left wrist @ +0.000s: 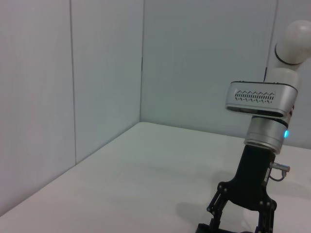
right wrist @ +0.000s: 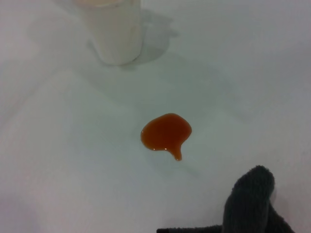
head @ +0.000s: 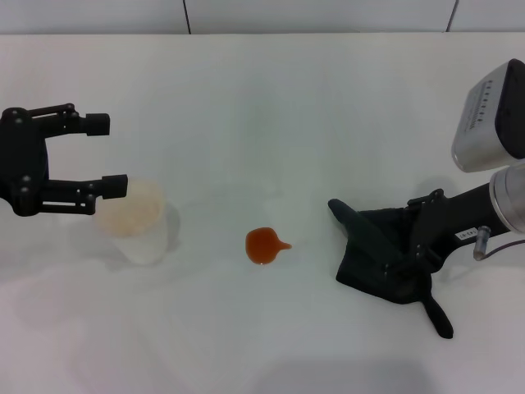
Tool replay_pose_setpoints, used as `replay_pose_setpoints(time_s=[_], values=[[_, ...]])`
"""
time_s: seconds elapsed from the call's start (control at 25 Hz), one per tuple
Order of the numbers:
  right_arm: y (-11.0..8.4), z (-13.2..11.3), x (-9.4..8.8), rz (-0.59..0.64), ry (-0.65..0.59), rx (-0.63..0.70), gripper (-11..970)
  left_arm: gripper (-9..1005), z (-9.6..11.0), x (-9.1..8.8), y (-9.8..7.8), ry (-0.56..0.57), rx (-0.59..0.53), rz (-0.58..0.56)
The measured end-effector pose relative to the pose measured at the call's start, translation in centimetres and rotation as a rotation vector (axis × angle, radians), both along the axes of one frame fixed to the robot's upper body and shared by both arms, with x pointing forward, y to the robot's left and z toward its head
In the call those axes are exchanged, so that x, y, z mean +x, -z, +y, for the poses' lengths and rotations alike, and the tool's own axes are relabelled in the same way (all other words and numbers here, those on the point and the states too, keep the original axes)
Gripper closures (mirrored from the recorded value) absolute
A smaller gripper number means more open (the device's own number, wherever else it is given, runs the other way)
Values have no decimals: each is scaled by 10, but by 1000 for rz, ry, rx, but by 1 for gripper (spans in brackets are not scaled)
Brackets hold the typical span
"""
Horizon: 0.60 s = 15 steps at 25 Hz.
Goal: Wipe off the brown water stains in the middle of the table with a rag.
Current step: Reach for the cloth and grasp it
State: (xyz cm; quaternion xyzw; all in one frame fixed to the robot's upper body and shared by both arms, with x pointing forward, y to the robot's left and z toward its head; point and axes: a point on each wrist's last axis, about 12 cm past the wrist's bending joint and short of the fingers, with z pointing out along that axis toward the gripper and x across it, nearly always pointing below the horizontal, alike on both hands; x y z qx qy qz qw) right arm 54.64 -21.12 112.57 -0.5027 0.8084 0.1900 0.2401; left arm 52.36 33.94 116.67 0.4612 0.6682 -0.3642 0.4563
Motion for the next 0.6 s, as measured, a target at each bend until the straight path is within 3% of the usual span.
replay_pose_setpoints(time_s=[0.6], values=[[5,6,-1,-10,-12,-4,140,104,0,0,0,5,6,-10]])
